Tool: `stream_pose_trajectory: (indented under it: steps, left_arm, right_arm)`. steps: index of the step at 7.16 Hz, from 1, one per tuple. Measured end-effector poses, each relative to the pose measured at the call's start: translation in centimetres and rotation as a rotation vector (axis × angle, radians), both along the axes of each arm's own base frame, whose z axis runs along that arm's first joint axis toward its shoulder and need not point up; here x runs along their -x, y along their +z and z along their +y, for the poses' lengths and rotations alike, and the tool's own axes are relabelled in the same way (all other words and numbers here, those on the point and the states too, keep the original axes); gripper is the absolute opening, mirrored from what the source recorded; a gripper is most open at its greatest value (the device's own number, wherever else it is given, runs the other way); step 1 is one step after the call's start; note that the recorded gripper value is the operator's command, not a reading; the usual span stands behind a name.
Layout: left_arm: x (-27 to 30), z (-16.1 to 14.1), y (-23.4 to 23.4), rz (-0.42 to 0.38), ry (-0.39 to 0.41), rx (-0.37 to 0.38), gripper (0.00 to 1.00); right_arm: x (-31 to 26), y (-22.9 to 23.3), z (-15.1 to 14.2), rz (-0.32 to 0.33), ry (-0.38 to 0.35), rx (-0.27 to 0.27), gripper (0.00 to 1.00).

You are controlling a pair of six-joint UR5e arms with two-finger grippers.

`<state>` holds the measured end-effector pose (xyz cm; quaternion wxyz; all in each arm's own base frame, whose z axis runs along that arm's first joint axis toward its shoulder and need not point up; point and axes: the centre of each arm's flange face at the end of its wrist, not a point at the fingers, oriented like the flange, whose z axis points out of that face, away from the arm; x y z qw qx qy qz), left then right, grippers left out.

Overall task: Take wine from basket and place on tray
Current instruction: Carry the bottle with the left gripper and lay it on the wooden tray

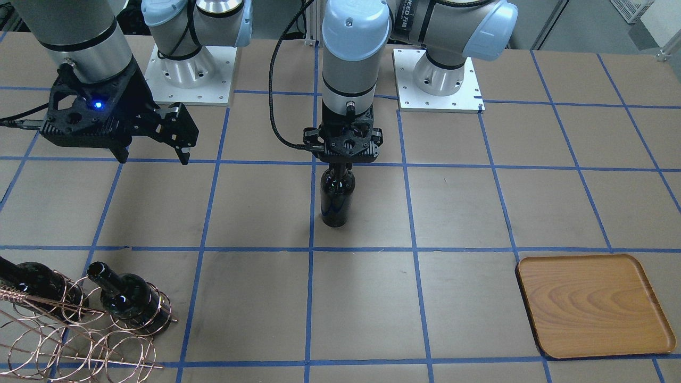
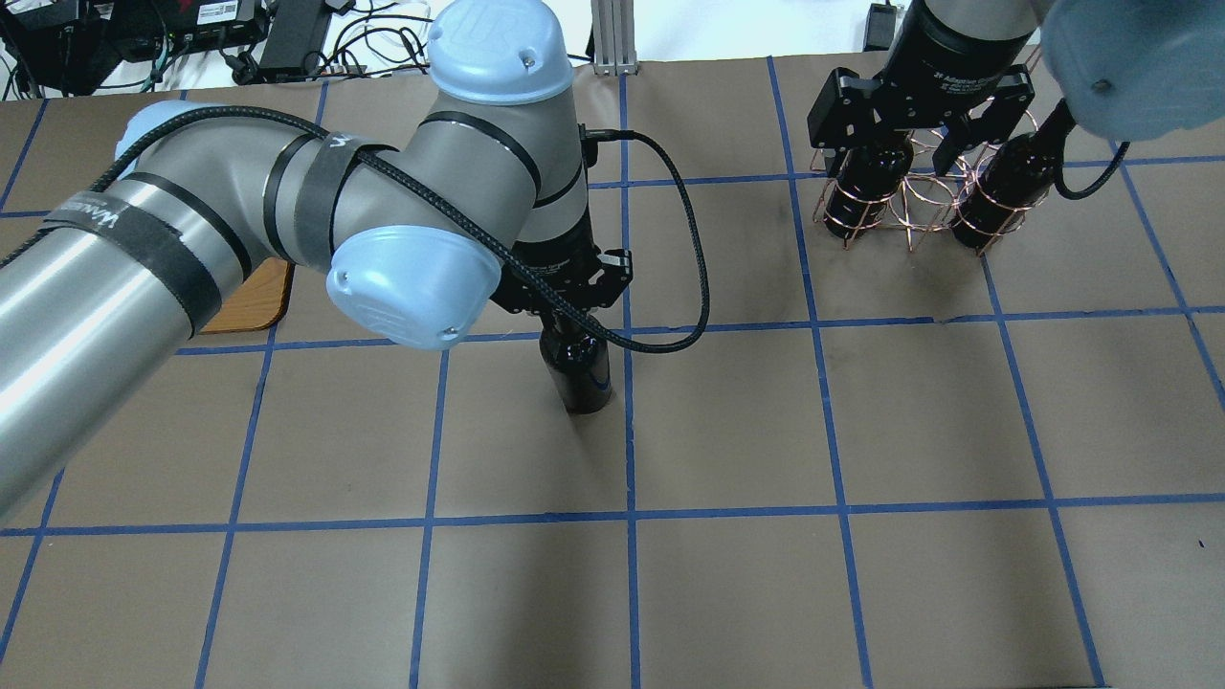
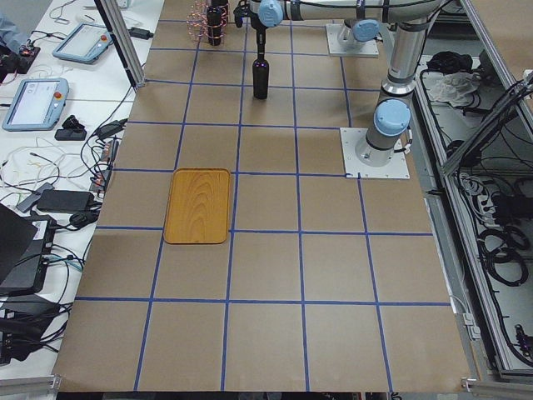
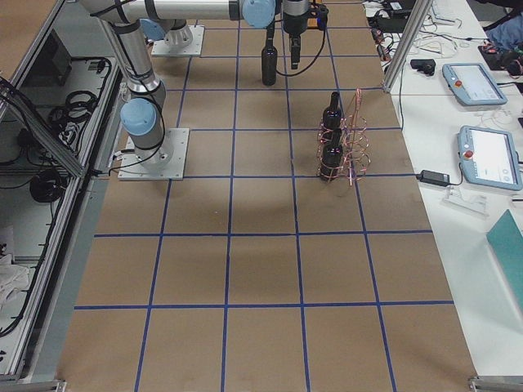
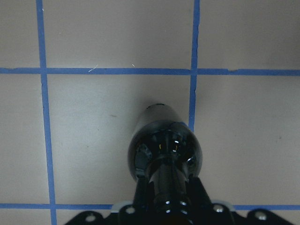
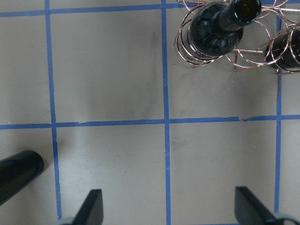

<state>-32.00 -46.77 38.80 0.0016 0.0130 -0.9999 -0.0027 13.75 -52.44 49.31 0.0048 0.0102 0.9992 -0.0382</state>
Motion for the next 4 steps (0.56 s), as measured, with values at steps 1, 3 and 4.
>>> stream_pose_trajectory:
  steps: [1, 3, 4]
  left_arm:
    - [-0.4, -0.2, 1.0, -0.002, -0.004, 0.018, 0.00]
    - [-3.4, -1.0, 4.0, -0.034, -0.051, 0.052, 0.00]
    - [-6.2, -2.1, 5.7, -0.038, -0.078, 0.069, 0.00]
  right_arm:
    - [0.1, -0.1, 0.1, 0.007, 0.004, -0.008, 1.00]
    - [0.2, -0.1, 0.3, 0.012, 0.010, -0.023, 1.00]
    - [0.2, 0.1, 0.5, 0.013, 0.011, -0.022, 1.00]
